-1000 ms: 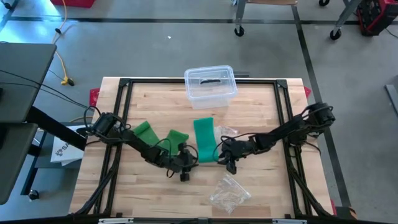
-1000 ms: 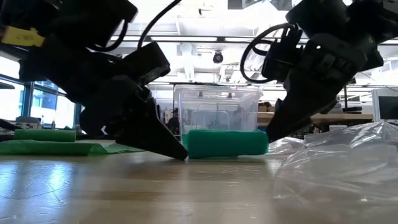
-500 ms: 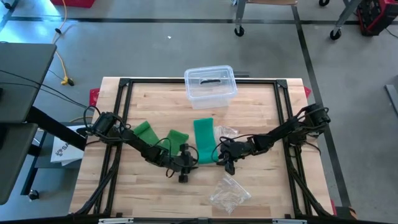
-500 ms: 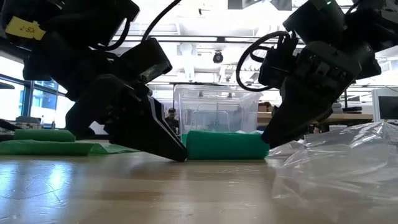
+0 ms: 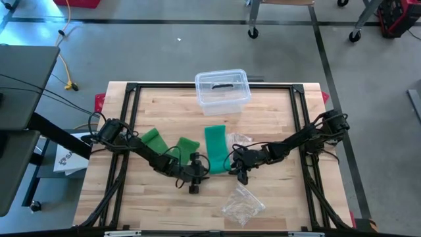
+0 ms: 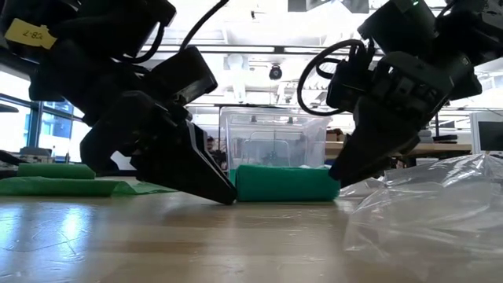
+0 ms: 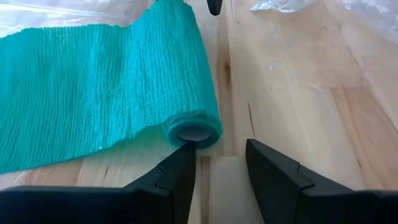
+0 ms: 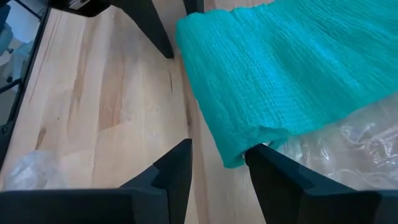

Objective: Roll bandage
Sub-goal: Roll the blue bandage

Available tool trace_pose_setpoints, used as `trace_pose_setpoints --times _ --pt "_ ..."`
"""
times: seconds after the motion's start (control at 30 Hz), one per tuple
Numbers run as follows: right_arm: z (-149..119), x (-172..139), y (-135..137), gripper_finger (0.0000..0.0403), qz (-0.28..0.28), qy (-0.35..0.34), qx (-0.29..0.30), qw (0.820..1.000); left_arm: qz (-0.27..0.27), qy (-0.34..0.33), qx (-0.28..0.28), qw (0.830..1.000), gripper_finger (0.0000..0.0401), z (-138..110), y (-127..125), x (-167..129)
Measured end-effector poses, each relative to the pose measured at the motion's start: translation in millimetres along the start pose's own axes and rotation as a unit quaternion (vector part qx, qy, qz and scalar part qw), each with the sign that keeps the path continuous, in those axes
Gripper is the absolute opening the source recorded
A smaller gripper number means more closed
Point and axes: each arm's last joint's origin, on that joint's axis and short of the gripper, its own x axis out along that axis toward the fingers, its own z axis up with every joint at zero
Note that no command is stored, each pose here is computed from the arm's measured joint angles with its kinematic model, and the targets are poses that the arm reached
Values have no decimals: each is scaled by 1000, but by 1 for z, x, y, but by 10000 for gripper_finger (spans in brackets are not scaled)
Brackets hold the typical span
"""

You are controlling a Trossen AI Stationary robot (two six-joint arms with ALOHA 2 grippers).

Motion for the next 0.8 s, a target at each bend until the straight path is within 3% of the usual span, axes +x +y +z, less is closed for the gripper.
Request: trace_pose_setpoints --times 0.57,0.8 --pt "4 0 4 146 16 -23 3 1000 21 -17 12 1000 136 3 2 0" --pt "14 2 10 146 21 -35 -27 999 57 -19 34 998 136 2 4 0"
